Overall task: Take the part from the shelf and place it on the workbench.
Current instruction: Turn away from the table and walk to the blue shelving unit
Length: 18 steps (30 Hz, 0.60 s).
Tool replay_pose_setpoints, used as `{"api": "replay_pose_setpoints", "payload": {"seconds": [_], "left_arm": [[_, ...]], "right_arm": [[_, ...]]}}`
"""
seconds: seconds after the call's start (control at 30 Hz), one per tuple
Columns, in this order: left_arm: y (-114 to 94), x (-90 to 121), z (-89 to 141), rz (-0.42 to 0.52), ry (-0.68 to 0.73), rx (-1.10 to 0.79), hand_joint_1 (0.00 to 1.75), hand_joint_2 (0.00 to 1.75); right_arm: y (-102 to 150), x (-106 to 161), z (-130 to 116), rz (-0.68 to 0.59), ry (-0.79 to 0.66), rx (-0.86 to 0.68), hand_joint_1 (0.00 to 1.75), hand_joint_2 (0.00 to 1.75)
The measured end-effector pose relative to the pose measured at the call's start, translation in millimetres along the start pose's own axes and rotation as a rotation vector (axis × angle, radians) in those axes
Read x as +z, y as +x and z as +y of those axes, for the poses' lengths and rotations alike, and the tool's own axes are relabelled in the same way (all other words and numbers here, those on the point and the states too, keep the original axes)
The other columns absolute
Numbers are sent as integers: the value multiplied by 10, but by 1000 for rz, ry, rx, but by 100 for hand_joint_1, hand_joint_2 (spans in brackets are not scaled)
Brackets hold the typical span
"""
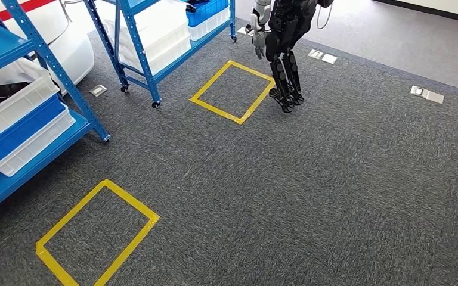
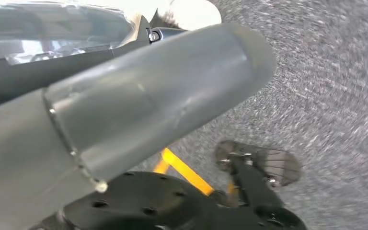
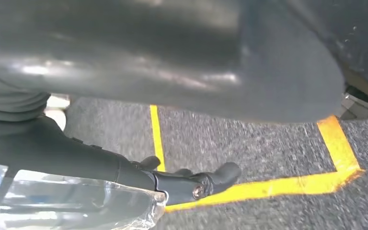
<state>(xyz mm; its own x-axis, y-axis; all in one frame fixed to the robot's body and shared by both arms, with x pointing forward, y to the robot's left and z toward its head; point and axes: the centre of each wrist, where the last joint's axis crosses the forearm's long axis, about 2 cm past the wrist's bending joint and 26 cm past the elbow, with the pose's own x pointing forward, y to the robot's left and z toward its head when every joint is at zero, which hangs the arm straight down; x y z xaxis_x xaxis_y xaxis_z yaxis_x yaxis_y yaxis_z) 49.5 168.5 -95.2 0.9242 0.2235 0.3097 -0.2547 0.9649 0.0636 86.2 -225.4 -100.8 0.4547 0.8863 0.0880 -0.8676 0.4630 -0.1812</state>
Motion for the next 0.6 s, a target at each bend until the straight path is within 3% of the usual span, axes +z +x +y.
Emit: {"api": "replay_pose_setpoints", "payload": {"seconds": [0.17,0.27,0.47,0.6], "left_arm": [[-17,-2,43,13,130,98,0,0],[-8,-6,73,11,219,80,0,0],[1,-7,77,12,239,84,0,0],[12,13,56,58,348,37,0,0]], "right_arm": [[-13,1,41,1,14,44,0,0],[8,3,29,-7,11,58,0,0],[40,5,6,-16,6,61,0,0],[29,5,22,-19,9,89,0,0]]}}
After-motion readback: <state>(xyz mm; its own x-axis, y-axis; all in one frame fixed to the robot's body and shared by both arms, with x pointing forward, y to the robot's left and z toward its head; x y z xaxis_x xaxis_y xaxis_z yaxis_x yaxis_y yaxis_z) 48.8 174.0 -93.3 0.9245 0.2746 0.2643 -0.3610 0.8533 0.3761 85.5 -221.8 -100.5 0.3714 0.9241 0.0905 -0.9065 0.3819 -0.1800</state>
